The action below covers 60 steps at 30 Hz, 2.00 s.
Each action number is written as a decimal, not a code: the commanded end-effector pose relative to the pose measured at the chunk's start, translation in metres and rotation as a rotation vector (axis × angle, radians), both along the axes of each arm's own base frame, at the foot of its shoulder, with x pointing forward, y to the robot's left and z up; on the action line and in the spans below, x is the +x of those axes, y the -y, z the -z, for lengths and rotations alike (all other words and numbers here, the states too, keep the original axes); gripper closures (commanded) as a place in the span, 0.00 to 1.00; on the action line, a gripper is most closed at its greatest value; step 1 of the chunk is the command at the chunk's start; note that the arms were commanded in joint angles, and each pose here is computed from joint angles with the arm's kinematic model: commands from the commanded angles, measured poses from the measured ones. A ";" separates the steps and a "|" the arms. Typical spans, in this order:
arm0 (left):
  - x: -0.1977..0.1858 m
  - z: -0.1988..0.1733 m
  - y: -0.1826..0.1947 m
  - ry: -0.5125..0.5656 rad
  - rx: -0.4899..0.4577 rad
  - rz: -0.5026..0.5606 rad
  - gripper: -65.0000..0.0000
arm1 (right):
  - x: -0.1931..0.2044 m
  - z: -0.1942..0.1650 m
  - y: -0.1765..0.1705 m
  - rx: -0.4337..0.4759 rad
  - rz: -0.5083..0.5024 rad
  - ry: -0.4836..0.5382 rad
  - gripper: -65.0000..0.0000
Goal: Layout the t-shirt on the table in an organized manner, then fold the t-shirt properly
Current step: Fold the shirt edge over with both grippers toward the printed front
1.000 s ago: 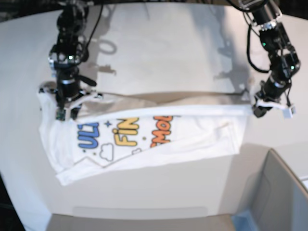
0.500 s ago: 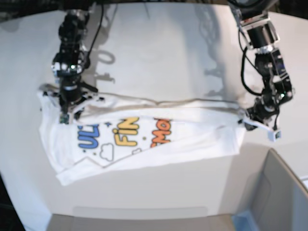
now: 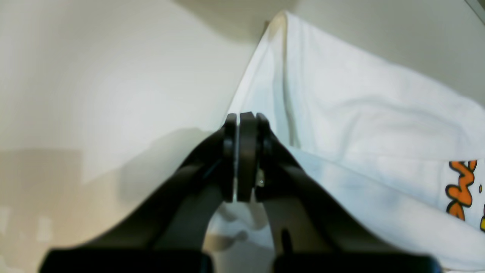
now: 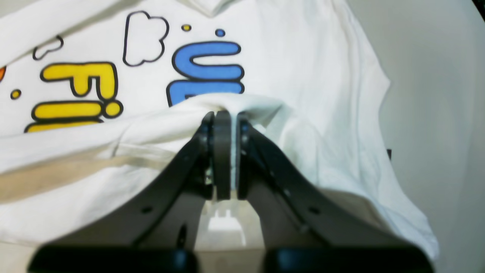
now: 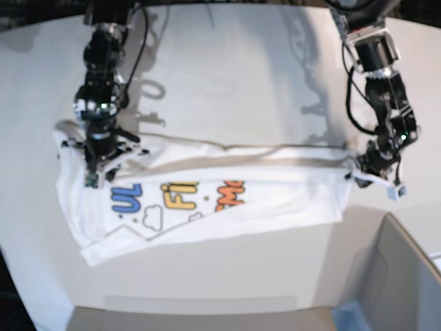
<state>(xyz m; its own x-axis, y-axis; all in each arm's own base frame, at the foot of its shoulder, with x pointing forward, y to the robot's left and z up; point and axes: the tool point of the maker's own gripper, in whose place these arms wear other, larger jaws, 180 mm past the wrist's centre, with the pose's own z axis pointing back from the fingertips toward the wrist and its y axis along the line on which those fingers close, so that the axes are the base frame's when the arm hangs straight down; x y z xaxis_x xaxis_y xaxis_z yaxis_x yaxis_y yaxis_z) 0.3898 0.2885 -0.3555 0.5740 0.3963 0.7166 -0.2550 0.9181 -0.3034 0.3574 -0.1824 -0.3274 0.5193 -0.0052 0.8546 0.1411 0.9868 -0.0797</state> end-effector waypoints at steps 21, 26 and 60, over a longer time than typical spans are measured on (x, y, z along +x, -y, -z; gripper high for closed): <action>0.030 0.014 -0.007 0.062 0.052 0.006 1.00 | 0.006 -0.013 0.003 -0.015 0.005 0.049 1.00; 0.030 0.017 -0.013 0.075 0.059 -0.013 1.00 | 0.005 -0.008 0.004 -0.013 0.006 0.035 1.00; 0.038 0.002 -0.019 0.165 0.083 -0.042 0.71 | 0.038 -0.010 0.004 -0.005 0.007 0.037 0.69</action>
<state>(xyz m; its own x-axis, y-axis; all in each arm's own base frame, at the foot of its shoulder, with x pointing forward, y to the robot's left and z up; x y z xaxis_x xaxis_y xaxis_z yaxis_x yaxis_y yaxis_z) 0.4154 0.2984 -0.3813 0.4863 0.3634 0.7946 -0.2550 0.9289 -0.2687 0.3848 -0.1829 -0.3394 0.5488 -0.0188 0.8357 0.1419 0.9873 -0.0710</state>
